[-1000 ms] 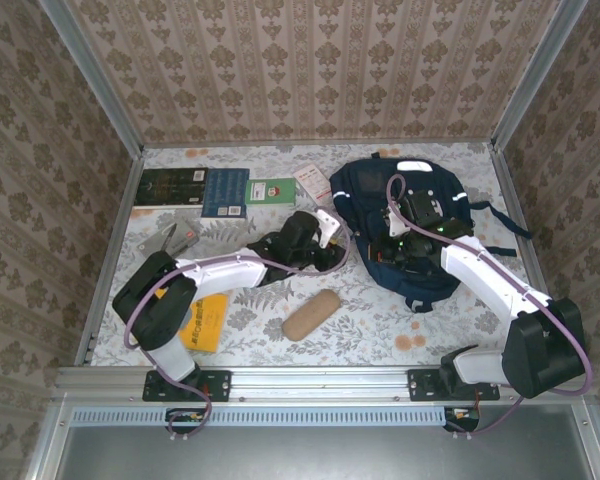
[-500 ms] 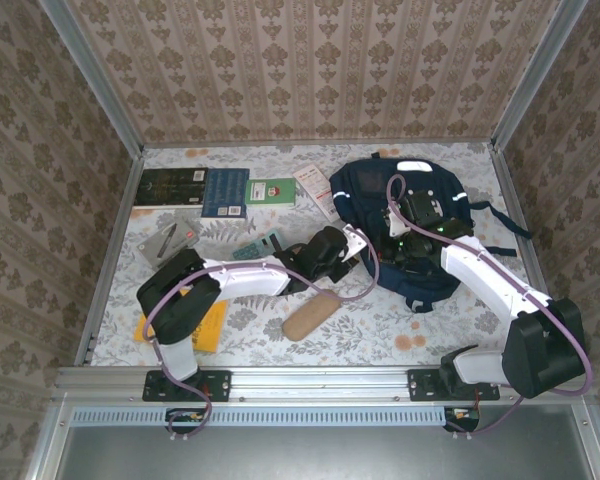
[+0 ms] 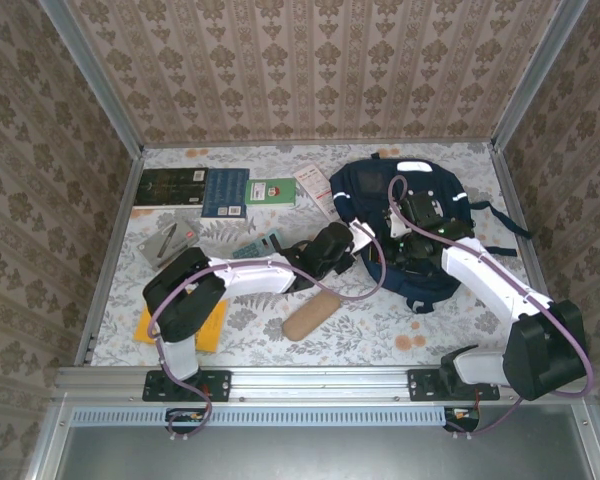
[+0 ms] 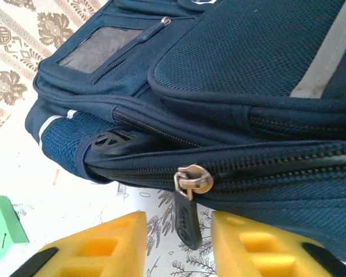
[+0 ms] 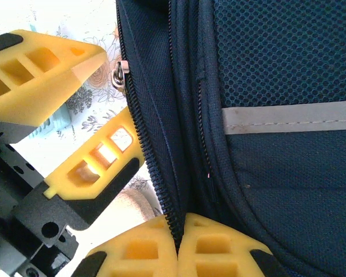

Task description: Pack the student bag

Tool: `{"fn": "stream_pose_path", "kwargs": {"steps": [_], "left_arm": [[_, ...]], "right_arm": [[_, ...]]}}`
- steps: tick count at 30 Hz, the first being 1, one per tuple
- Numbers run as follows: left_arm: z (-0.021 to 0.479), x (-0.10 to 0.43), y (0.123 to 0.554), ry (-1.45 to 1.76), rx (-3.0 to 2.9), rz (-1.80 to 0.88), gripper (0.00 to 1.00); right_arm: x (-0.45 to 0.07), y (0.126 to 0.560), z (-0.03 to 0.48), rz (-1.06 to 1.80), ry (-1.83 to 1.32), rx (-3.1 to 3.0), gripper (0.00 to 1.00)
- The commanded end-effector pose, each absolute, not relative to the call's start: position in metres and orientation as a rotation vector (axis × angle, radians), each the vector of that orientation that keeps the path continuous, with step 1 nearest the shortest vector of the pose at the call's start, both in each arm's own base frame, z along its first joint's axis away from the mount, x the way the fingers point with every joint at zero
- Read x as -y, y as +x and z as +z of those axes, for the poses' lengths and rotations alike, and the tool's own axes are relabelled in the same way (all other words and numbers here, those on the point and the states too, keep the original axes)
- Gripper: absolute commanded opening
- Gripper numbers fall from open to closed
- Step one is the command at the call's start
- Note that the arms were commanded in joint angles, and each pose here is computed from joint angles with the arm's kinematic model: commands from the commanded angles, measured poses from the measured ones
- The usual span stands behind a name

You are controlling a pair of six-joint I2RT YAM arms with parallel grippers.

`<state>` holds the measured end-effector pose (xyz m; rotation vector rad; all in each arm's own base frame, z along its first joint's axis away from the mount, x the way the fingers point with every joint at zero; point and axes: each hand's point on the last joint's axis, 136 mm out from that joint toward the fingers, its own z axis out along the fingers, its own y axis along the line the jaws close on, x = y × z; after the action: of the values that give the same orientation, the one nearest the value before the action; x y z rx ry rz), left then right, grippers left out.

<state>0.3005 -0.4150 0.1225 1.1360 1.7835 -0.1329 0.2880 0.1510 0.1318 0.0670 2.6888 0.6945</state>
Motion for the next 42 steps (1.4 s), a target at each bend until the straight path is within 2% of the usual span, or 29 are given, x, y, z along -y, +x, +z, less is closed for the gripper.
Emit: {"fn": "stream_pose_path", "kwargs": {"steps": [1, 3, 4, 14, 23, 33, 40, 42], "left_arm": [[0.132, 0.427, 0.303, 1.136, -1.740, -0.131, 0.25], [0.132, 0.427, 0.302, 1.130, -1.745, -0.139, 0.05], [0.134, 0.427, 0.302, 1.124, -1.747, -0.144, 0.00], [0.145, 0.405, 0.310, 0.999, -1.931, -0.479, 0.00], [0.127, 0.385, 0.345, 0.806, -2.152, -0.672, 0.00], [0.106, 0.366, 0.384, 0.623, -2.308, -0.694, 0.00], [0.105, 0.369, 0.383, 0.611, -2.324, -0.748, 0.00], [0.106, 0.366, 0.381, 0.591, -2.335, -0.775, 0.05]], "right_arm": [[-0.150, 0.291, 0.146, 0.714, 0.092, -2.638, 0.00], [-0.150, 0.291, 0.146, 0.717, 0.094, -2.636, 0.00], [-0.150, 0.291, 0.146, 0.716, 0.094, -2.637, 0.00], [-0.150, 0.290, 0.145, 0.715, 0.090, -2.637, 0.00], [-0.151, 0.290, 0.146, 0.723, 0.076, -2.638, 0.00], [-0.152, 0.286, 0.146, 0.734, 0.063, -2.634, 0.00], [-0.150, 0.288, 0.147, 0.721, 0.069, -2.630, 0.00], [-0.150, 0.289, 0.147, 0.718, 0.070, -2.625, 0.00]]}}
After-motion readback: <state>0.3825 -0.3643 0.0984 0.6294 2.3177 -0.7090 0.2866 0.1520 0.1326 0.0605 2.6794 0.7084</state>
